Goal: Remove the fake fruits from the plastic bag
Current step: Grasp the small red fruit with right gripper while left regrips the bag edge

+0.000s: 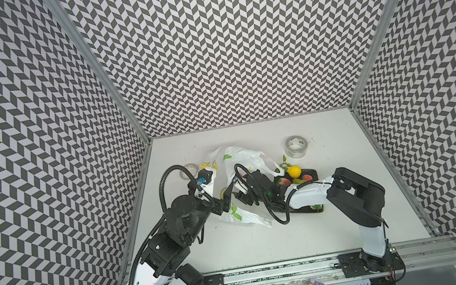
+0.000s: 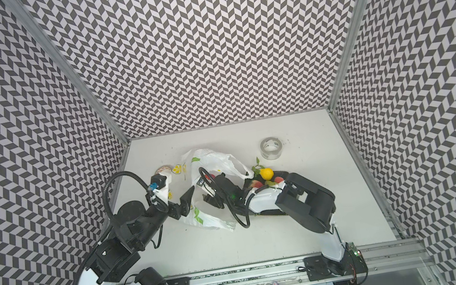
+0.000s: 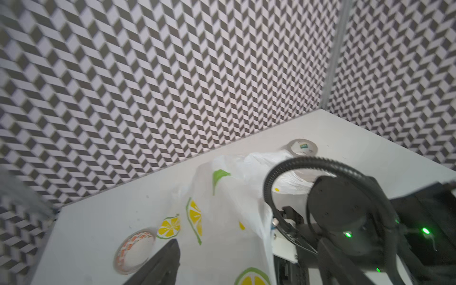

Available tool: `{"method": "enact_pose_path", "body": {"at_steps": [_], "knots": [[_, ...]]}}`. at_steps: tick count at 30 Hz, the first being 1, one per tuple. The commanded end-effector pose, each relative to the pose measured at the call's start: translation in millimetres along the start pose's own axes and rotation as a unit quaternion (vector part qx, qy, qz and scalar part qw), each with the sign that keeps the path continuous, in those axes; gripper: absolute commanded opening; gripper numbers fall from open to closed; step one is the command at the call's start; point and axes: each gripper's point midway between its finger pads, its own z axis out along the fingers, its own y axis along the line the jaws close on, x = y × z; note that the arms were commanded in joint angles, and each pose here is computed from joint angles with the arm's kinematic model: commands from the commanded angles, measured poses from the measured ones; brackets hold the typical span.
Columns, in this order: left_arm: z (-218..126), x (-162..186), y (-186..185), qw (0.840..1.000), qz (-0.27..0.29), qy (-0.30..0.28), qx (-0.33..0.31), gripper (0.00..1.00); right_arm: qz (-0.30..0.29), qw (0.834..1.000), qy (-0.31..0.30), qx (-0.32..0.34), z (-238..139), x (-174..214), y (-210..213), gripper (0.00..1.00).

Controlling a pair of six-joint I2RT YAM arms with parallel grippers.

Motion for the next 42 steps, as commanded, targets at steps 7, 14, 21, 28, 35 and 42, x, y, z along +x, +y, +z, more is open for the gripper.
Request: {"method": "enact_pose_path", "body": {"at_steps": [7, 14, 21, 28, 35, 42], "knots": [[75.0, 27.1, 135.8, 0.939, -0.265, 0.075, -0.205, 0.94, 0.183, 0.983, -0.01, 0.012, 10.4, -4.9, -17.9, 0.65], [158.0, 83.4, 139.3, 0.923, -0.304, 0.184, -0.15, 0.86, 0.255, 0.967, -0.004, 0.029, 15.3, -3.3, -28.5, 0.68], [197.2, 107.2, 95.0, 0.929, -0.3, 0.214, -0.024, 0.62, 0.37, 0.928, 0.015, 0.044, 22.4, 4.8, -36.5, 0.69], [209.6, 149.2, 71.6, 0.926, -0.271, 0.263, 0.017, 0.49, 0.493, 0.867, 0.025, 0.069, 30.2, 17.9, -50.8, 0.7], [226.5, 173.6, 67.4, 0.922, -0.251, 0.293, 0.04, 0.36, 0.606, 0.791, 0.04, 0.079, 41.3, 28.9, -57.3, 0.7], [236.2, 190.3, 58.9, 0.916, -0.245, 0.31, 0.067, 0.3, 0.675, 0.727, 0.072, 0.101, 56.3, 33.7, -64.8, 0.72]]}}
